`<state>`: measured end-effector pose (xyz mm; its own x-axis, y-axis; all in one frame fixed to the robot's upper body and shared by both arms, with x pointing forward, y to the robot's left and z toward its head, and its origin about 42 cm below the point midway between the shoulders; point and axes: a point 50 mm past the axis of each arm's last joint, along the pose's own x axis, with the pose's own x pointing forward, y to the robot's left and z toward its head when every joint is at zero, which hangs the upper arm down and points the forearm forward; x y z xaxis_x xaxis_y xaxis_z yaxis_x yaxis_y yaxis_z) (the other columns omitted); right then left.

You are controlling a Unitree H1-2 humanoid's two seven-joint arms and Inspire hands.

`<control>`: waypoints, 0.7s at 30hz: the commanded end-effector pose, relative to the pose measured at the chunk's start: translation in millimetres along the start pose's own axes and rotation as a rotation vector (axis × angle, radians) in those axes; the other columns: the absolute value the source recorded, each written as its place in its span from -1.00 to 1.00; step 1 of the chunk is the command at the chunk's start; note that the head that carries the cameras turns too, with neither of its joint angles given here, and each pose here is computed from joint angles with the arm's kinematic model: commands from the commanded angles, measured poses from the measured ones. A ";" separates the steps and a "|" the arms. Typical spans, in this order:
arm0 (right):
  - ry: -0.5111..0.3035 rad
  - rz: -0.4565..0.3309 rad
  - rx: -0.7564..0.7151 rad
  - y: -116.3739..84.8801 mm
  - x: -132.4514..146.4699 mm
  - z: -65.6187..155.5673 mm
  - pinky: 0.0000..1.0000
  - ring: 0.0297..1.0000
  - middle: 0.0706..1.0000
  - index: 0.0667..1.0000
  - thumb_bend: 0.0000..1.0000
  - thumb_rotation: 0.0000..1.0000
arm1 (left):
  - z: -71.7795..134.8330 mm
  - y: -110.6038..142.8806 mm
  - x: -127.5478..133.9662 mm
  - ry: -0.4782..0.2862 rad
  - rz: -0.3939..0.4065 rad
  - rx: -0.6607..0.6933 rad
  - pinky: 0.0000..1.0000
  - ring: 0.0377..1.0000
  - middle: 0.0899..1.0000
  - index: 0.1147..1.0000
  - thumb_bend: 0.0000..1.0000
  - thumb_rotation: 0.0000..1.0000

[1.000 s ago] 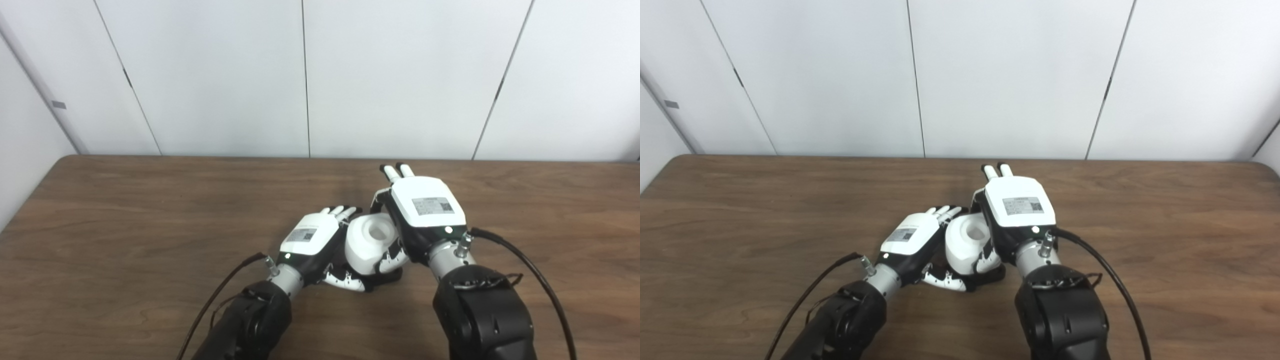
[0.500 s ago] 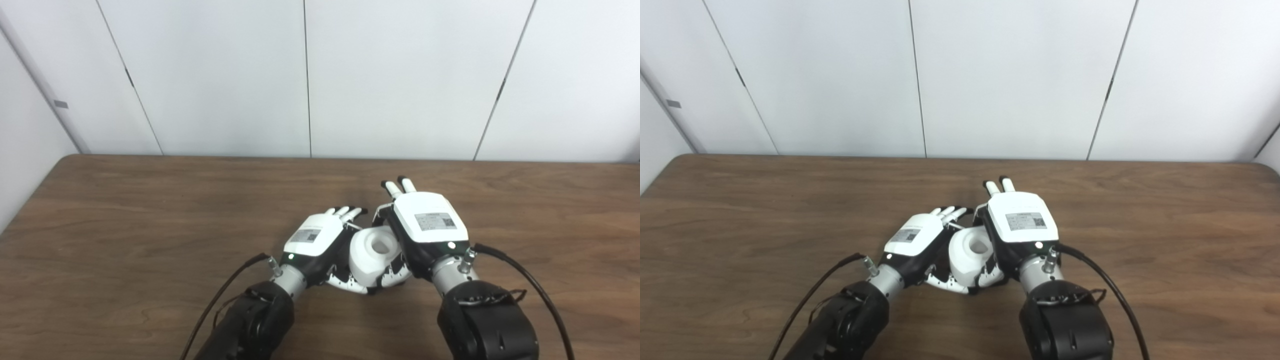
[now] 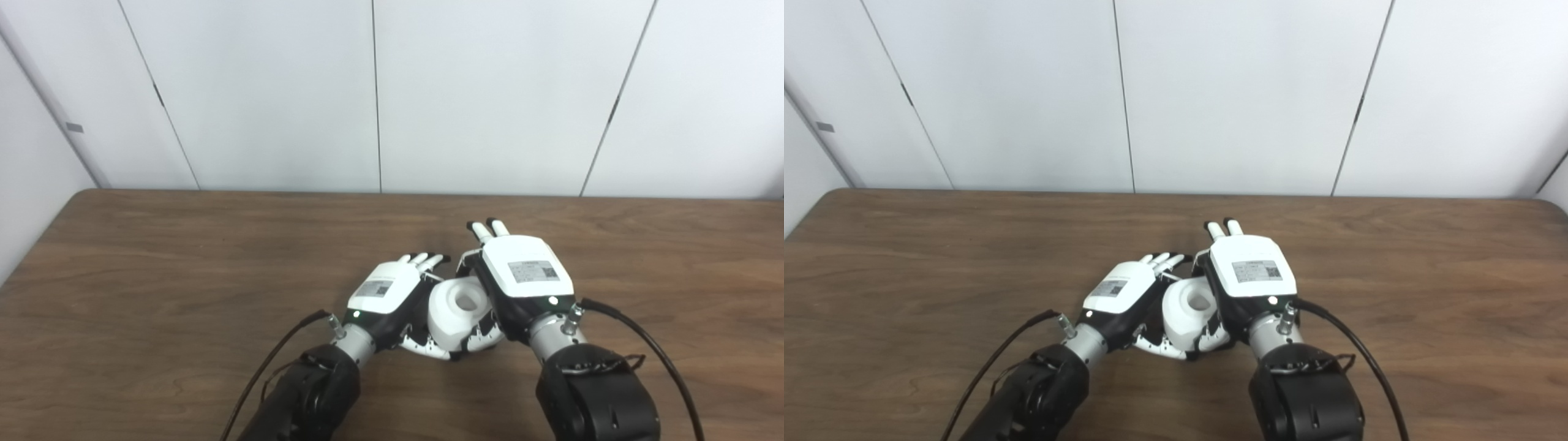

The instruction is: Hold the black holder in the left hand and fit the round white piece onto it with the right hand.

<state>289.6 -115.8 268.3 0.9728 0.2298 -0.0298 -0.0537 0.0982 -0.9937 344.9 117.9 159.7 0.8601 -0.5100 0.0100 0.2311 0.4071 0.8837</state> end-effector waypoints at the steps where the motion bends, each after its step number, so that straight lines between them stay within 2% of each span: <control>1: -0.003 0.103 -0.004 17.8 -0.1 -0.3 0.35 1.00 0.94 -0.10 0.04 -0.73 | 8.6 14.4 9.3 -0.048 0.073 0.007 1.00 0.96 0.90 -0.17 0.03 -0.90; 21: -0.014 0.114 0.002 18.8 0.1 1.1 0.30 1.00 0.96 -0.08 0.03 -0.71 | 5.8 13.3 8.4 -0.045 0.075 0.014 1.00 0.96 0.90 -0.17 0.03 -0.90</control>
<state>289.9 -115.5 267.8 0.9714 0.2353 -0.0320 -0.0579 0.1037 -0.9929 345.2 118.6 158.4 0.8579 -0.5133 0.0232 0.2224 0.4116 0.8838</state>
